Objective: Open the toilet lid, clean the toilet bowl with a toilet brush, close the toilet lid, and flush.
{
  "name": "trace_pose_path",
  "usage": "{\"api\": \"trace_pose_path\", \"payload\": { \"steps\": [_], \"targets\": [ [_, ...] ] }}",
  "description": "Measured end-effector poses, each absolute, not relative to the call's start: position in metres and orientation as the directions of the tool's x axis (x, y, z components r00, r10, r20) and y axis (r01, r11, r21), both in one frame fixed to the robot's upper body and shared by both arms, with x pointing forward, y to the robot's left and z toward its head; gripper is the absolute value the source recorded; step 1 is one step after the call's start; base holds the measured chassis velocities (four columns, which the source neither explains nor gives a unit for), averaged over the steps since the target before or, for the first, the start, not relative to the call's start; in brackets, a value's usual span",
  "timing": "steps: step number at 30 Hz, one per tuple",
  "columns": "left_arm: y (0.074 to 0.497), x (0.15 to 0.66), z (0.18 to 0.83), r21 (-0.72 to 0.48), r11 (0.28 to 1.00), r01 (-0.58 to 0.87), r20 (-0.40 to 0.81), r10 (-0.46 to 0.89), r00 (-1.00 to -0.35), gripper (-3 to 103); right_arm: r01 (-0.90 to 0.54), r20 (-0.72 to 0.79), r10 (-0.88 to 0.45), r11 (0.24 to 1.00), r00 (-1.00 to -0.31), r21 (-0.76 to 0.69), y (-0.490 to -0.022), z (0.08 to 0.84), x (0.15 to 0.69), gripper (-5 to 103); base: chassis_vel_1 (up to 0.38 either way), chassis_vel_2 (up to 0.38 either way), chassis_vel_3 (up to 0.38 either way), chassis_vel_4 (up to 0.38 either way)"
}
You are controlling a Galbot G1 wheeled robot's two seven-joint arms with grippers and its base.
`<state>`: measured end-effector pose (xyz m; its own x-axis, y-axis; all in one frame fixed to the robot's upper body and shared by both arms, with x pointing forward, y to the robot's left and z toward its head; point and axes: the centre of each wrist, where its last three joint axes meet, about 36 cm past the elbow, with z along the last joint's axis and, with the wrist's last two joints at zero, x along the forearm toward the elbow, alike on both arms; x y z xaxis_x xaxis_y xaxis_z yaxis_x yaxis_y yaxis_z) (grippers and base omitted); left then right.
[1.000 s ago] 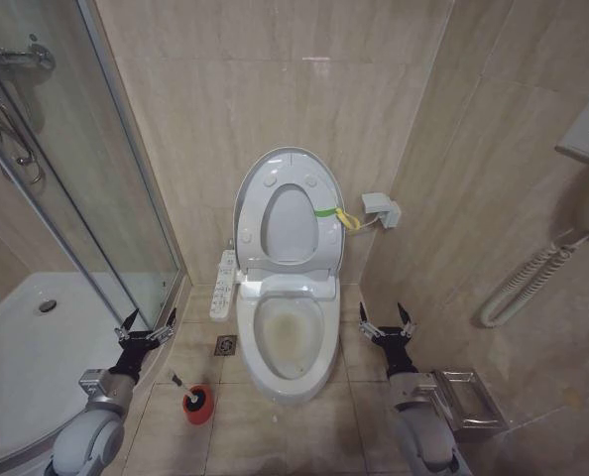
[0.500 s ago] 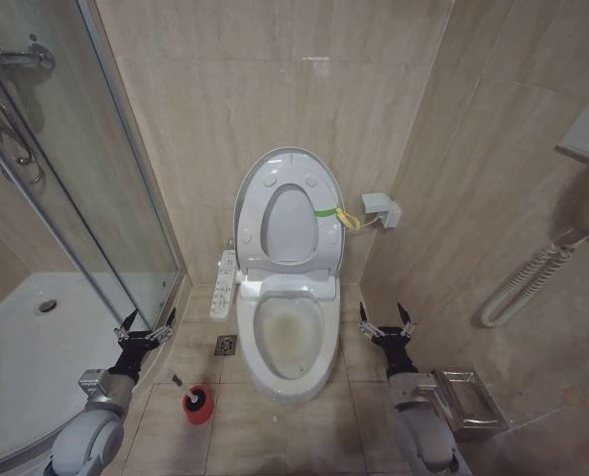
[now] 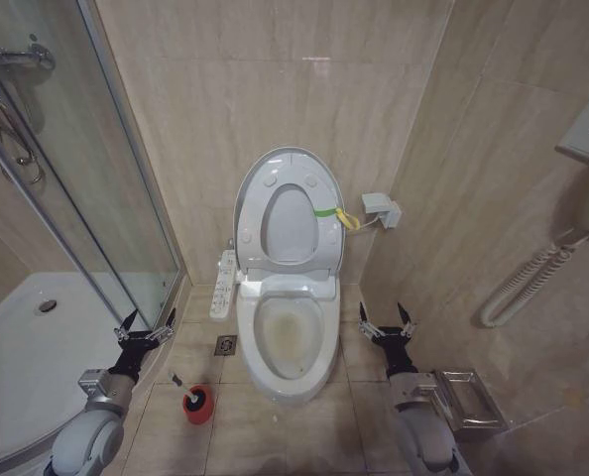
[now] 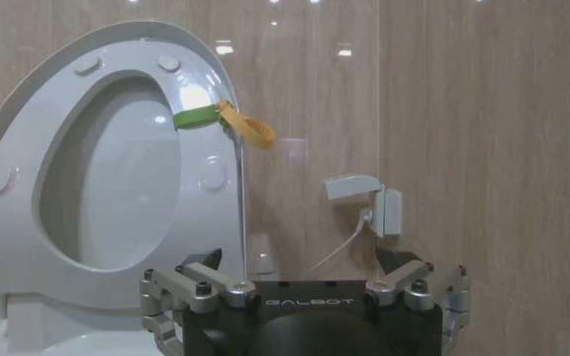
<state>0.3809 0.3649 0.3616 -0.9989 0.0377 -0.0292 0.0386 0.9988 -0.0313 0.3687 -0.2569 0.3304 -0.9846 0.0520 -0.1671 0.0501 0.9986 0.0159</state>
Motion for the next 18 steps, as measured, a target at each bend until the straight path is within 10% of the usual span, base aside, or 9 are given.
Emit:
{"api": "trace_pose_path", "payload": {
  "steps": [18],
  "targets": [
    [0.365, 0.3809, 0.3617, -0.031, 0.999, 0.039, -0.029, 0.038, -0.999, 100, 0.05, -0.167, 0.052, 0.999, -0.985, 0.016, -0.2569, 0.3304, 0.3687, 100, 0.0, 0.0, 0.0, 0.0]
  ]
}}
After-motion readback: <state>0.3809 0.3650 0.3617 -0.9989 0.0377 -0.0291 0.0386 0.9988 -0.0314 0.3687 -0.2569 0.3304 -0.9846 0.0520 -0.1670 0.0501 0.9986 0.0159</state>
